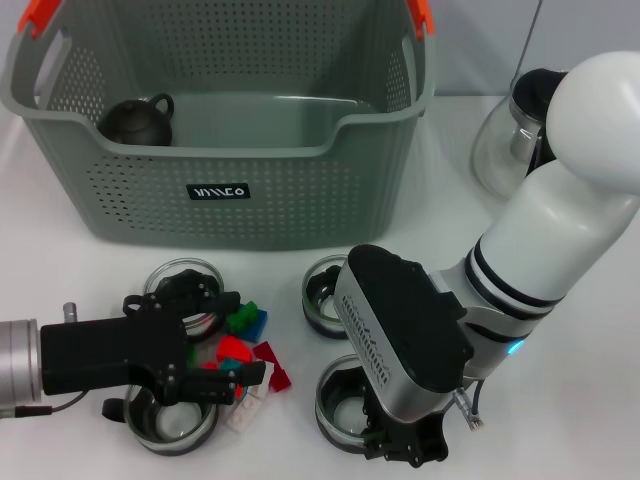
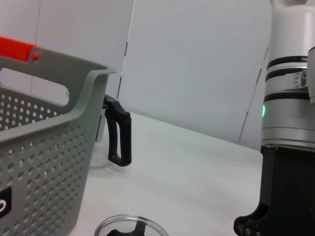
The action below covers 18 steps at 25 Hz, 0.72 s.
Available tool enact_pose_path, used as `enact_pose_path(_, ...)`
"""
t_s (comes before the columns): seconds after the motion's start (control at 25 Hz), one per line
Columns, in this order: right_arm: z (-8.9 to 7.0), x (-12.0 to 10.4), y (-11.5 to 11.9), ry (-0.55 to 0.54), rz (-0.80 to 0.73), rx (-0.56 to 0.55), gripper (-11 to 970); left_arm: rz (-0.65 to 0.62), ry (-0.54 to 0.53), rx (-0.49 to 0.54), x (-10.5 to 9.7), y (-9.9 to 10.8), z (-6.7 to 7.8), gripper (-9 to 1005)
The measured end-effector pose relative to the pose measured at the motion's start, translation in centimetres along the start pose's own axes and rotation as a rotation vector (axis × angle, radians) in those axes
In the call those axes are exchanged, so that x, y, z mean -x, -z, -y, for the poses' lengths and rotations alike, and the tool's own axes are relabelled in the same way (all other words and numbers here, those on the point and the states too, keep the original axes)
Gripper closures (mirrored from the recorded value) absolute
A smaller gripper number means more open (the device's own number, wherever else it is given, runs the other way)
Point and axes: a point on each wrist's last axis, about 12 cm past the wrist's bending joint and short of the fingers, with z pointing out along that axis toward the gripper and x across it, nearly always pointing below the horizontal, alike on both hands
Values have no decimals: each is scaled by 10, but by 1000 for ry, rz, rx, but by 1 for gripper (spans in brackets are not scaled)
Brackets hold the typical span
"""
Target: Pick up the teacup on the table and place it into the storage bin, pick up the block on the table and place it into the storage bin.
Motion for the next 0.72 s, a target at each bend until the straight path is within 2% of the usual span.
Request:
enact_pose_path(0.04,0,0,0,2,1,0,855,0,0,1,0,0,0,47)
enact_pose_path(0.28,0,0,7,-12,14,3,901,0,-8,3,-1,1,0,46)
enact_pose_path(0.52,-1,-3,32,-55,70,1,900,-2,-12,7,-1,1,0,47)
enact_pose_path(0.72,-4,-15,68,-119,125,-10,899,-2,-17,8,0,1,-1,47)
